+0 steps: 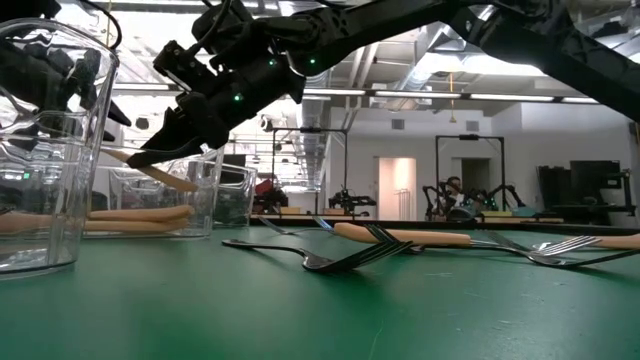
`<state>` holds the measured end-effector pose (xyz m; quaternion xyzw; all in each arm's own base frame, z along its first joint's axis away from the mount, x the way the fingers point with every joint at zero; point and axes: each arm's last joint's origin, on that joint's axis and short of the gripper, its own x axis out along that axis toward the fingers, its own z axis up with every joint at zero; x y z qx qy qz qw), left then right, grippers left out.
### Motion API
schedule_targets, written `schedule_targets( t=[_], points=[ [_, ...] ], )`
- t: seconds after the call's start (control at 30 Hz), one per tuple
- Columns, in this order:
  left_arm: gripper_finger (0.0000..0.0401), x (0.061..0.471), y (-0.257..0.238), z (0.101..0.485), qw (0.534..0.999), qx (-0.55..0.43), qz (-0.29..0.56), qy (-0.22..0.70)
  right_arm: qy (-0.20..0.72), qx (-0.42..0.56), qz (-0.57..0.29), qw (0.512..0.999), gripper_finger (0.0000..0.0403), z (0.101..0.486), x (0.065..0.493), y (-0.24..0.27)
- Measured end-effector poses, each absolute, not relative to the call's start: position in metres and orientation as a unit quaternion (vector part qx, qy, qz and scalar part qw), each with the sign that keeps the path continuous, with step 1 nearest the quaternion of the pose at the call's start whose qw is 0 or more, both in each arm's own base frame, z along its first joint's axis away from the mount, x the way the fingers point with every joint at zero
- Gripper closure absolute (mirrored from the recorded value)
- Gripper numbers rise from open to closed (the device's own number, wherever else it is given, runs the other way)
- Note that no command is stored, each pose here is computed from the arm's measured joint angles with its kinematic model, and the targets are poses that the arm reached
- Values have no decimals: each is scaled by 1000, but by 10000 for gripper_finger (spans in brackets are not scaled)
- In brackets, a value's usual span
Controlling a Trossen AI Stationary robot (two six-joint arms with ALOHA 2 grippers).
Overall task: Sort silverware by color (type)
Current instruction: Put the orange fork into the middle transparent bin, then put the blue fork into the bottom transparent bin
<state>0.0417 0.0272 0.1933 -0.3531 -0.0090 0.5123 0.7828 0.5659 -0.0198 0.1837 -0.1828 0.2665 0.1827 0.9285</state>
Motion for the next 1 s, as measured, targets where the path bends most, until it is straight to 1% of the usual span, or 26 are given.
schedule_targets(
  t=[0.53,0.83,1.0],
  points=[
    [229,41,27,193,780,-355,516,-11,265,-174,167,934,282,185,567,-21],
    [229,41,27,193,780,-354,516,-10,266,-164,163,936,239,185,567,-21],
    [229,41,27,193,780,-354,516,-10,264,-164,162,937,231,185,567,-21]
  ],
)
